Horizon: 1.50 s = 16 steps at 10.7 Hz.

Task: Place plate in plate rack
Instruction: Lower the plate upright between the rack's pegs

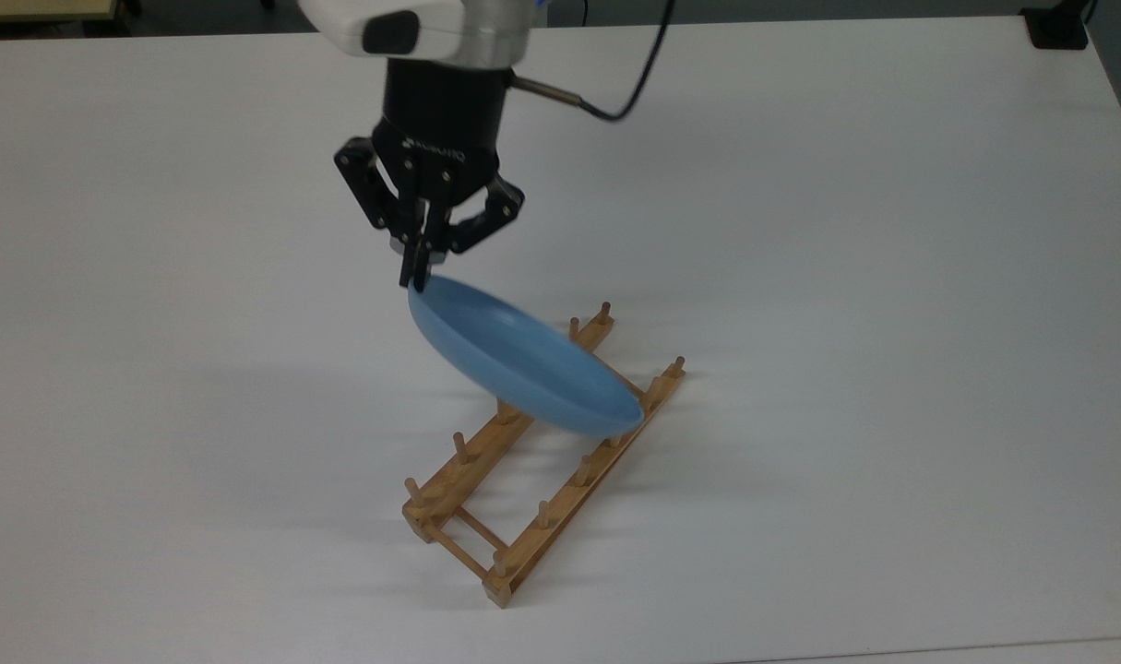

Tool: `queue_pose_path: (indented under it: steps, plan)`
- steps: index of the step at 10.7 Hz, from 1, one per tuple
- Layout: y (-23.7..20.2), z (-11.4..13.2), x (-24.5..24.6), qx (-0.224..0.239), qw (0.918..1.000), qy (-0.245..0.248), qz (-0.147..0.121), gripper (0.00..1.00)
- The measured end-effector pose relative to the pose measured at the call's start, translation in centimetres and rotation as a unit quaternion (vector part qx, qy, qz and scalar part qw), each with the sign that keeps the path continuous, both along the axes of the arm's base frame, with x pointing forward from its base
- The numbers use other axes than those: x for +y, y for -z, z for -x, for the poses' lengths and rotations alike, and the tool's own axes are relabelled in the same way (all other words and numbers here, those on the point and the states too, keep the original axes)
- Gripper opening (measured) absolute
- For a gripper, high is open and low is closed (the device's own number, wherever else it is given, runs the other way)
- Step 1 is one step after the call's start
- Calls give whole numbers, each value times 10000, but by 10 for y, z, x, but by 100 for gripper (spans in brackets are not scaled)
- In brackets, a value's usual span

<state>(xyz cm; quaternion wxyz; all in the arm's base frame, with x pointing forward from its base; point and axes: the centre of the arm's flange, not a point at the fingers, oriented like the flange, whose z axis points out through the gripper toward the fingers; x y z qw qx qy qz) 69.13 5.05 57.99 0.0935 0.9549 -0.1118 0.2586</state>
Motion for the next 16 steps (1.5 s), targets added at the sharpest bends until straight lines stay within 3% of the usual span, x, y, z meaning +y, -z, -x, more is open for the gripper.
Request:
queue_pose_path:
  steps: [2, 8, 15, 16]
  plan:
    - [20, -7, 16, -284, 9992, 185, 215, 4]
    - [75, -2, 56, -174, 9957, 95, 907, 4]
    - [85, -1, 58, -168, 9944, 124, 1037, 6]
    - [85, -1, 58, -168, 9944, 123, 1037, 17]
